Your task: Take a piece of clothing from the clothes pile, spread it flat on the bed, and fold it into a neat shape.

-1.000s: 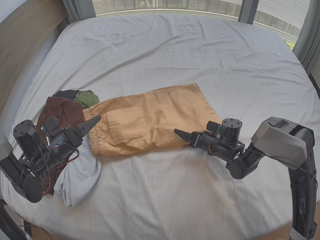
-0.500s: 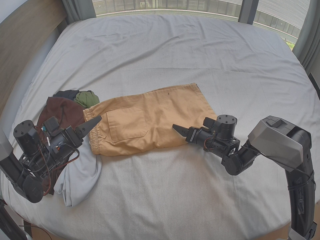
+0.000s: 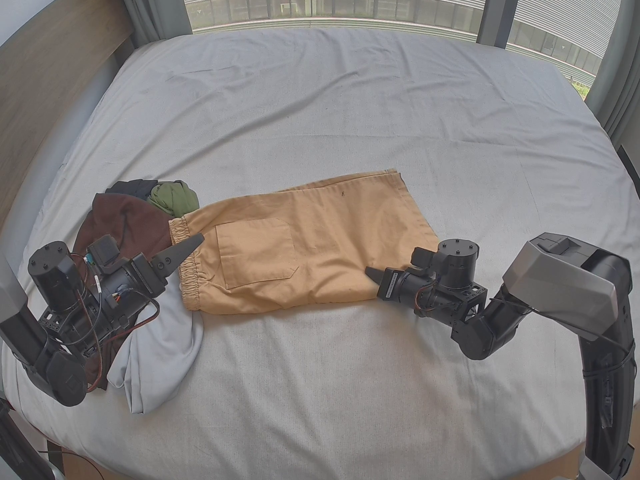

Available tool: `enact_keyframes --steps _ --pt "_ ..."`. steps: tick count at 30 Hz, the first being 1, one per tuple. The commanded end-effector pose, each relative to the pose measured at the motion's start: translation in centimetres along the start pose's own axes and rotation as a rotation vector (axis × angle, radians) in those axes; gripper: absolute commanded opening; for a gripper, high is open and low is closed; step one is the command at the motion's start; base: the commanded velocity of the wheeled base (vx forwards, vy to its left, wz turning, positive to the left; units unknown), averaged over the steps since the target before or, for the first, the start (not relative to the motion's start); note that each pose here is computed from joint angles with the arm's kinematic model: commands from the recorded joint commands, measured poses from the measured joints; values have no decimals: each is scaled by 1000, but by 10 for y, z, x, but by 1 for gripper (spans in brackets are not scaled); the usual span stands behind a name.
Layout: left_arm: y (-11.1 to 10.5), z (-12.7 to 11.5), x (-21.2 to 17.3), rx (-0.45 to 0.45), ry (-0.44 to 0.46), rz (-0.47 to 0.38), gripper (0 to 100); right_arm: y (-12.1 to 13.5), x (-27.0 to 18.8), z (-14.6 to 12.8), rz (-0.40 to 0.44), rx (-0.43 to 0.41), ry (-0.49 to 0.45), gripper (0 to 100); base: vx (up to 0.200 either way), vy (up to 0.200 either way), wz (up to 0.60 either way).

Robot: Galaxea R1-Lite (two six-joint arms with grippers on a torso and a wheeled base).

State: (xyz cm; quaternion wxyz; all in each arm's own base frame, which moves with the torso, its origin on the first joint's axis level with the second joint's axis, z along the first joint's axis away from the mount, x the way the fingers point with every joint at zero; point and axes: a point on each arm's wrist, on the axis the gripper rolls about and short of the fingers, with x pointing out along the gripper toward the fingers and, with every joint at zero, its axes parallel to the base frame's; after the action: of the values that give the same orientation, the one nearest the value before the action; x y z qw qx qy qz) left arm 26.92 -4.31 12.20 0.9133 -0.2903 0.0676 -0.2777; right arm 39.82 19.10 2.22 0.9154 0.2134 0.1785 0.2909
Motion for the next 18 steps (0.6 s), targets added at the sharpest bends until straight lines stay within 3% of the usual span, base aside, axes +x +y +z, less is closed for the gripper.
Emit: enact_keyframes --steps 1,5,10,18 --pt "0 1 1 0 -2 -1 100 18 -21 16 20 -27 -20 0 0 0 0" --pt "1 1 1 0 -3 0 100 28 -41 16 19 -37 8 0 0 0 0" --pt "0 1 1 -1 -5 -2 100 22 -65 -1 -24 -127 89 0 0 0 0" --pt "0 1 1 -1 -4 -1 100 20 -103 -17 -57 -131 150 0 0 0 0"
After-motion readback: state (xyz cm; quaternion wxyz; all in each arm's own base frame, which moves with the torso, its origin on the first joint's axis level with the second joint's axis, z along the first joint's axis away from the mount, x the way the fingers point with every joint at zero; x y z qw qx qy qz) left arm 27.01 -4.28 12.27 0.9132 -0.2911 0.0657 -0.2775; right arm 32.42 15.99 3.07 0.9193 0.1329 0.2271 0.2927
